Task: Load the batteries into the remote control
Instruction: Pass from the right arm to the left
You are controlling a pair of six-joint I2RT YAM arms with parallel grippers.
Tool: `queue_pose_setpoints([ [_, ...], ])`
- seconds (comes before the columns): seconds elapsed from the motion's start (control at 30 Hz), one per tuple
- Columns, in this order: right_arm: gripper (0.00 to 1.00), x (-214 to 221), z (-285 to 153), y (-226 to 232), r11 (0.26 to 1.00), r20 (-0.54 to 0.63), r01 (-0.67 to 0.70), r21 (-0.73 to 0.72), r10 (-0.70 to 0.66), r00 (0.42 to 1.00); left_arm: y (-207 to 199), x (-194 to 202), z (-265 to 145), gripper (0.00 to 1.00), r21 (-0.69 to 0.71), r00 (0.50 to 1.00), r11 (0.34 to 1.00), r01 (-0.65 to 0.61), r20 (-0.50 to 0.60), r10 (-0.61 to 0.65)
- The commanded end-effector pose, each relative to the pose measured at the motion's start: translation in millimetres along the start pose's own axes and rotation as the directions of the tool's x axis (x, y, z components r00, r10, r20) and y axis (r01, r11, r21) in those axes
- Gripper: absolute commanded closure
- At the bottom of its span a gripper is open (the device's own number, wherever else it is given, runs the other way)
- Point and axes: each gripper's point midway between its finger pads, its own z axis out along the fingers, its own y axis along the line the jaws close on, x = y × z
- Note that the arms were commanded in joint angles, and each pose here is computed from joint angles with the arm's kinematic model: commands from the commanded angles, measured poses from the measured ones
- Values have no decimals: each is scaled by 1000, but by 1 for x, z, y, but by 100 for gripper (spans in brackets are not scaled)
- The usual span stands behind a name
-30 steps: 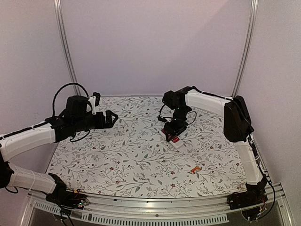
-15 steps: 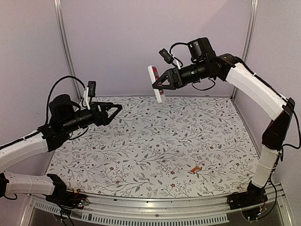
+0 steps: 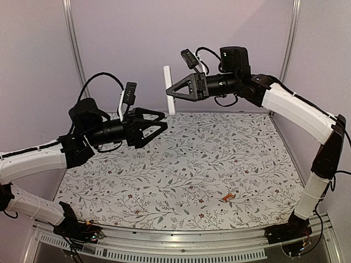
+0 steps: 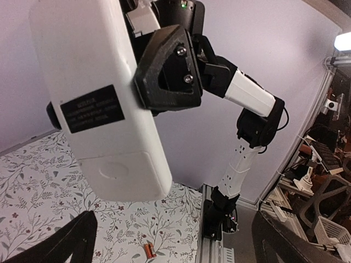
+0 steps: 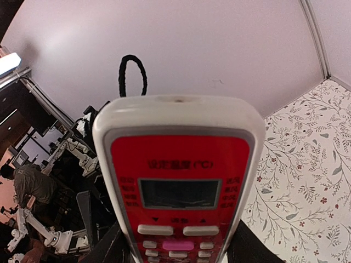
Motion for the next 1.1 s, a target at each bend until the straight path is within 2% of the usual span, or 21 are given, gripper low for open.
queue_pose_setpoints([
  [0.0, 69, -11, -2, 50, 992, 41, 77, -103, -74, 996, -12, -7, 18, 0, 45, 1000, 999, -5, 7, 5],
  [0.3, 71, -3, 6, 68, 983, 32, 114, -141, -111, 993, -17, -22, 30, 0, 91, 995, 994, 66, 71, -73],
  [0.43, 71, 0, 7, 66, 985, 28, 111, -134, -108, 994, -21, -27, 30, 4, 112, 993, 991, 69, 88, -79],
  [0.63, 72, 3, 7, 64, 985, 28, 117, -124, -114, 993, -22, -32, 29, 15, 109, 991, 992, 70, 103, -81],
  [0.83, 70, 4, 5, 65, 986, 27, 115, -121, -113, 993, -11, -32, 26, 33, 38, 990, 997, 69, 121, -73],
  [0.97, 59, 6, 3, 64, 988, 30, 111, -103, -108, 994, 1, -33, 20, 40, -45, 989, 998, 53, 142, -46],
  [1.07, 36, 5, 1, 60, 992, 36, 99, -73, -96, 995, 8, -30, 17, 47, -101, 992, 994, 34, 127, -21],
])
